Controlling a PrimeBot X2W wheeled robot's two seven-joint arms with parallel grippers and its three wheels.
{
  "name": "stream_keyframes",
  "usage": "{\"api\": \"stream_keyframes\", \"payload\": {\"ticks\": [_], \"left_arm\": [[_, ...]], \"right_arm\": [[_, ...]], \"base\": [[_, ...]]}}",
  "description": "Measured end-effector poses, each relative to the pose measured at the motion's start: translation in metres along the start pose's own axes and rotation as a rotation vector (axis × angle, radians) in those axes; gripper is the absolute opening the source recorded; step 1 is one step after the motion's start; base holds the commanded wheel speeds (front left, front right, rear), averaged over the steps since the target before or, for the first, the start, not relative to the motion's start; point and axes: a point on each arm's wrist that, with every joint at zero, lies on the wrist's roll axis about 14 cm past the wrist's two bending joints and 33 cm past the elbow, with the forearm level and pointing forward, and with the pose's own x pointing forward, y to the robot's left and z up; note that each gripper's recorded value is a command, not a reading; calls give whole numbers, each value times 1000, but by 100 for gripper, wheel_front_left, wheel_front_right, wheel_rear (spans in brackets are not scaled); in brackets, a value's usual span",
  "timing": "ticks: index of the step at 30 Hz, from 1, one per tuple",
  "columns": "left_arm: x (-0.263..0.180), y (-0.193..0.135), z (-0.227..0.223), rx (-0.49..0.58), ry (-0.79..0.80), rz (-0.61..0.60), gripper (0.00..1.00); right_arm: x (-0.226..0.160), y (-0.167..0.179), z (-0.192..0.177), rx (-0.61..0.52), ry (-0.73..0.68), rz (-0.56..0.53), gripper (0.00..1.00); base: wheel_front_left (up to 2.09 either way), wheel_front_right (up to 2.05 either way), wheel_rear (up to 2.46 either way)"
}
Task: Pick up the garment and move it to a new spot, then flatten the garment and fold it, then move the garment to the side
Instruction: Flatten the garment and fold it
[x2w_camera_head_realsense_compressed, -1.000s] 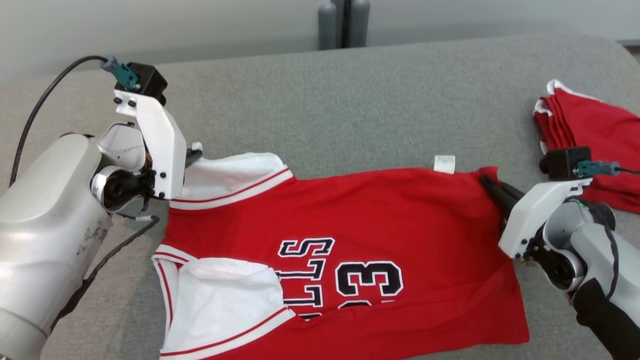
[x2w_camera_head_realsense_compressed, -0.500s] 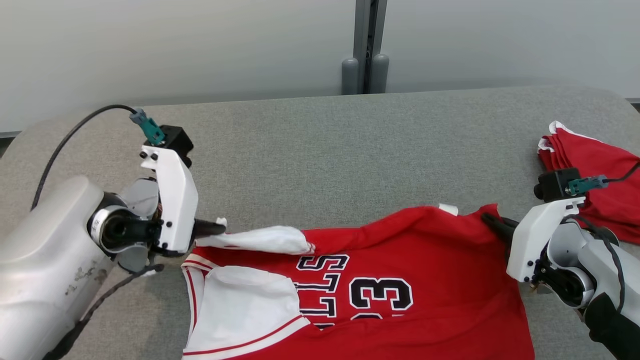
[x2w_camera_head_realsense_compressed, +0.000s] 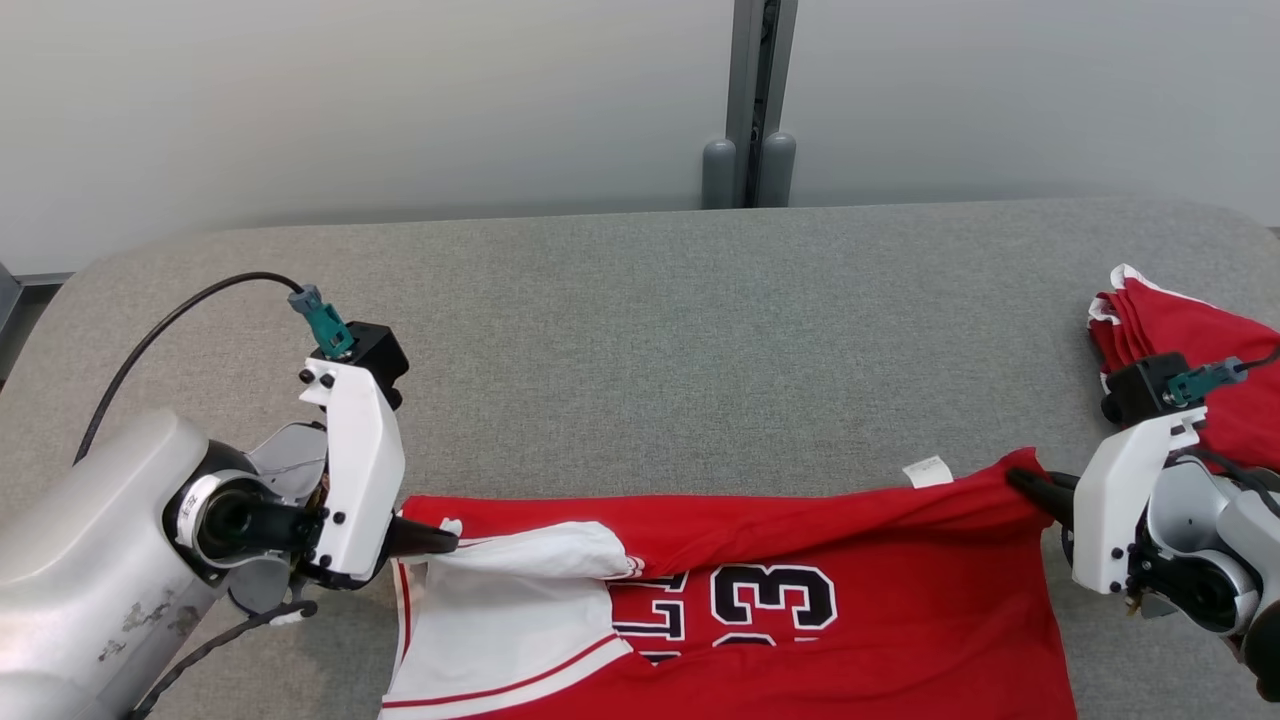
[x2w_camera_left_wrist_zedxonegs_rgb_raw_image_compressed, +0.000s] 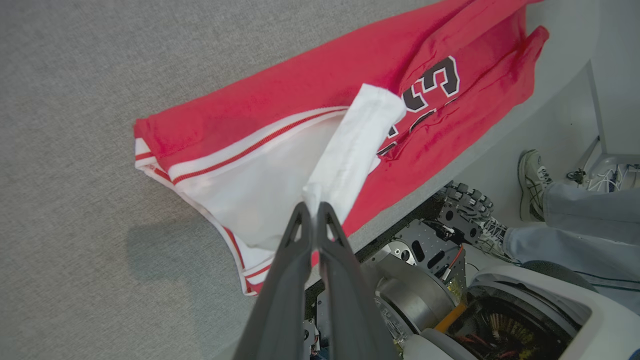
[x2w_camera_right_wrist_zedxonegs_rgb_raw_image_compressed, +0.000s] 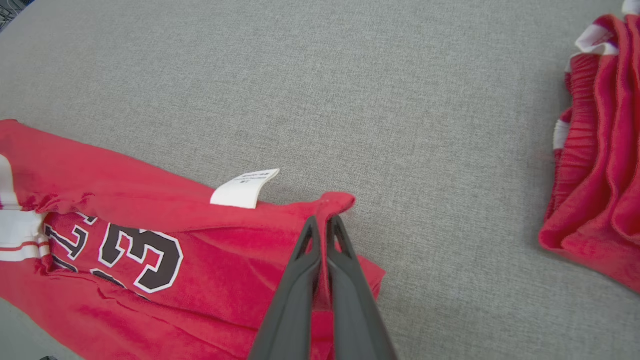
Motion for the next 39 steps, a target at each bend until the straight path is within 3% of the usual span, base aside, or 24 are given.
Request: {"api": "stream_keyframes", "payload": {"ticks": [9,29,39], "left_arm": [[-5,-7,-19,-19,43,-17,0],[6,-13,-51,-61,155,-38,0],[12,-19,-59,-67,187,-63,0]], "right_arm": [[0,0,-4,-59,49,1,0],[-7,1,-32,-73,199,24,0],[-8,-4,-32,-104,209,1,0]], "base": [[0,0,0],[0,0,0],[0,0,0]]}}
